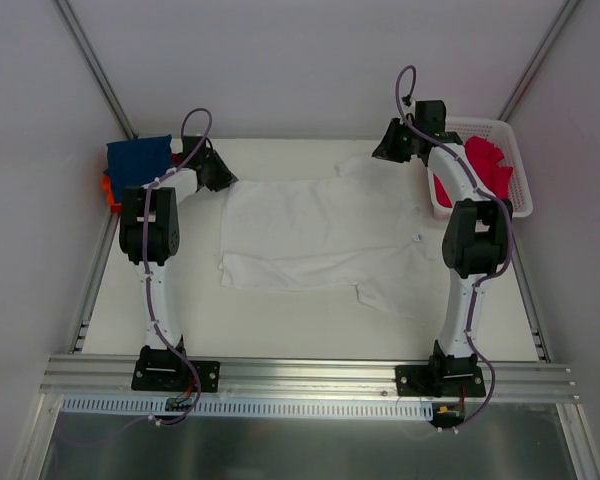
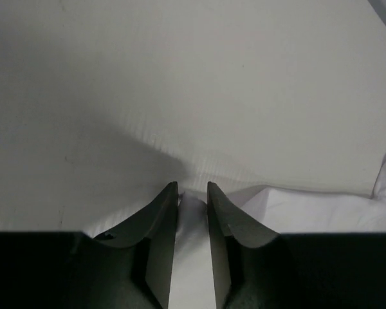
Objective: Fold and stack the t-shirts
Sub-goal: Flatten the tshirt out
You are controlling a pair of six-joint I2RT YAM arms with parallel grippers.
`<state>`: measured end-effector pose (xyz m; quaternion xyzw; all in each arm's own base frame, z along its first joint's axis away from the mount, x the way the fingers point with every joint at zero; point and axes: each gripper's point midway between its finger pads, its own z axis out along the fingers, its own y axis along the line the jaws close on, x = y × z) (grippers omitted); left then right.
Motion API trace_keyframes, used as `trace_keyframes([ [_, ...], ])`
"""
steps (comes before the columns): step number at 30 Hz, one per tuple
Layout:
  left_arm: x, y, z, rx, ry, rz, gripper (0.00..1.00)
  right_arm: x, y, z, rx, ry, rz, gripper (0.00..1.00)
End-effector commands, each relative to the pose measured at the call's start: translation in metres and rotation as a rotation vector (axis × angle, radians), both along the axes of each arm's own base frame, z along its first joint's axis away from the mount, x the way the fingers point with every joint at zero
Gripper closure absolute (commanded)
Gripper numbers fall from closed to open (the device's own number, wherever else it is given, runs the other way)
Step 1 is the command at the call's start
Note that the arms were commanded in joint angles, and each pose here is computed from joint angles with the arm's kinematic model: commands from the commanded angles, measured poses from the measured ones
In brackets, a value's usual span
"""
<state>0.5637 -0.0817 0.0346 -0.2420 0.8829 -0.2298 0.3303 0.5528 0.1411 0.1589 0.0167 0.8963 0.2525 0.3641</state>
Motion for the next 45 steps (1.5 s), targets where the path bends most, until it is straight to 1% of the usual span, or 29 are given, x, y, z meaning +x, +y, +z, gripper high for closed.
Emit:
trace_keyframes([
  [1, -0.006, 0.002, -0.003, -0.016, 0.025, 0.001, 0.76, 0.022, -0.006, 0.012, 0.036, -0.047, -0.022, 0.82],
  [2, -0.007, 0.002, -0.004, -0.017, 0.028, 0.002, 0.83, 0.026, -0.009, 0.007, 0.043, -0.040, -0.030, 0.82],
  [4, -0.009, 0.001, -0.005, -0.018, 0.033, 0.002, 0.92, 0.038, -0.013, 0.005, 0.056, -0.045, -0.041, 0.81],
  [5, -0.010, 0.001, -0.007, -0.017, 0.038, 0.002, 0.97, 0.042, -0.015, -0.013, 0.057, -0.010, -0.048, 0.80],
  [6, -0.011, 0.001, -0.006, -0.016, 0.036, 0.001, 1.00, 0.044, -0.013, -0.017, 0.071, -0.001, -0.040, 0.78],
  [7, -0.011, 0.001, -0.006, -0.014, 0.036, 0.003, 1.00, 0.050, -0.016, -0.016, 0.080, -0.009, -0.046, 0.76],
  [8, -0.012, 0.001, -0.007, -0.014, 0.037, 0.003, 1.00, 0.053, -0.016, -0.031, 0.094, 0.023, -0.056, 0.74],
  [9, -0.011, 0.001, -0.005, -0.012, 0.033, 0.001, 1.00, 0.056, -0.017, -0.037, 0.109, 0.034, -0.060, 0.72],
  [10, -0.012, 0.003, -0.006, -0.010, 0.034, 0.003, 1.00, 0.058, -0.017, -0.042, 0.135, 0.046, -0.053, 0.68],
  [11, -0.012, 0.002, -0.005, -0.011, 0.034, 0.000, 1.00, 0.064, -0.017, -0.039, 0.157, 0.037, -0.054, 0.68],
  [12, -0.012, 0.001, -0.005, -0.010, 0.032, -0.003, 1.00, 0.066, -0.014, -0.055, 0.201, 0.080, -0.058, 0.68],
  [14, -0.012, 0.002, -0.006, -0.009, 0.034, -0.002, 1.00, 0.075, -0.017, -0.057, 0.253, 0.073, -0.071, 0.66],
  [16, -0.011, 0.001, -0.004, -0.010, 0.031, -0.003, 1.00, 0.078, -0.018, -0.065, 0.297, 0.092, -0.083, 0.62],
  [17, -0.012, 0.001, -0.006, -0.010, 0.035, -0.003, 1.00, 0.079, -0.017, -0.067, 0.304, 0.087, -0.081, 0.59],
  [18, -0.011, 0.001, -0.004, -0.011, 0.029, -0.004, 1.00, 0.079, -0.018, -0.068, 0.309, 0.088, -0.079, 0.54],
  [21, -0.012, 0.001, -0.006, -0.012, 0.035, -0.005, 1.00, 0.080, -0.018, -0.068, 0.326, 0.081, -0.065, 0.45],
  [23, -0.012, 0.000, -0.006, -0.014, 0.034, -0.009, 1.00, 0.082, -0.015, -0.063, 0.342, 0.062, -0.040, 0.45],
  [25, -0.012, -0.001, -0.007, -0.014, 0.035, -0.011, 1.00, 0.082, -0.015, -0.058, 0.325, 0.033, -0.010, 0.45],
  [27, -0.012, -0.001, -0.006, -0.015, 0.035, -0.012, 1.00, 0.081, -0.016, -0.058, 0.297, 0.020, -0.002, 0.45],
  [30, -0.012, -0.001, -0.005, -0.014, 0.032, -0.011, 1.00, 0.079, -0.029, -0.064, 0.202, 0.019, -0.017, 0.45],
  [32, -0.013, -0.002, -0.006, -0.013, 0.035, -0.011, 1.00, 0.076, -0.041, -0.069, 0.107, 0.019, -0.035, 0.45],
  [34, -0.013, -0.002, -0.005, -0.011, 0.033, -0.013, 1.00, 0.070, -0.041, -0.075, 0.034, 0.025, -0.030, 0.45],
  [35, -0.013, -0.003, -0.006, -0.012, 0.034, -0.012, 1.00, 0.071, -0.048, -0.067, -0.047, -0.014, -0.032, 0.45],
  [37, -0.013, -0.003, -0.006, -0.012, 0.035, -0.012, 1.00, 0.065, -0.041, -0.068, -0.133, -0.038, 0.007, 0.45],
  [40, -0.013, -0.002, -0.005, -0.011, 0.033, -0.013, 1.00, 0.066, -0.035, -0.057, -0.266, -0.088, 0.014, 0.45],
  [41, -0.013, -0.002, -0.006, -0.011, 0.033, -0.013, 1.00, 0.065, -0.027, -0.054, -0.316, -0.114, 0.049, 0.45],
  [45, -0.013, -0.004, -0.005, -0.012, 0.030, -0.017, 1.00, 0.072, -0.015, -0.043, -0.422, -0.201, 0.078, 0.45],
])
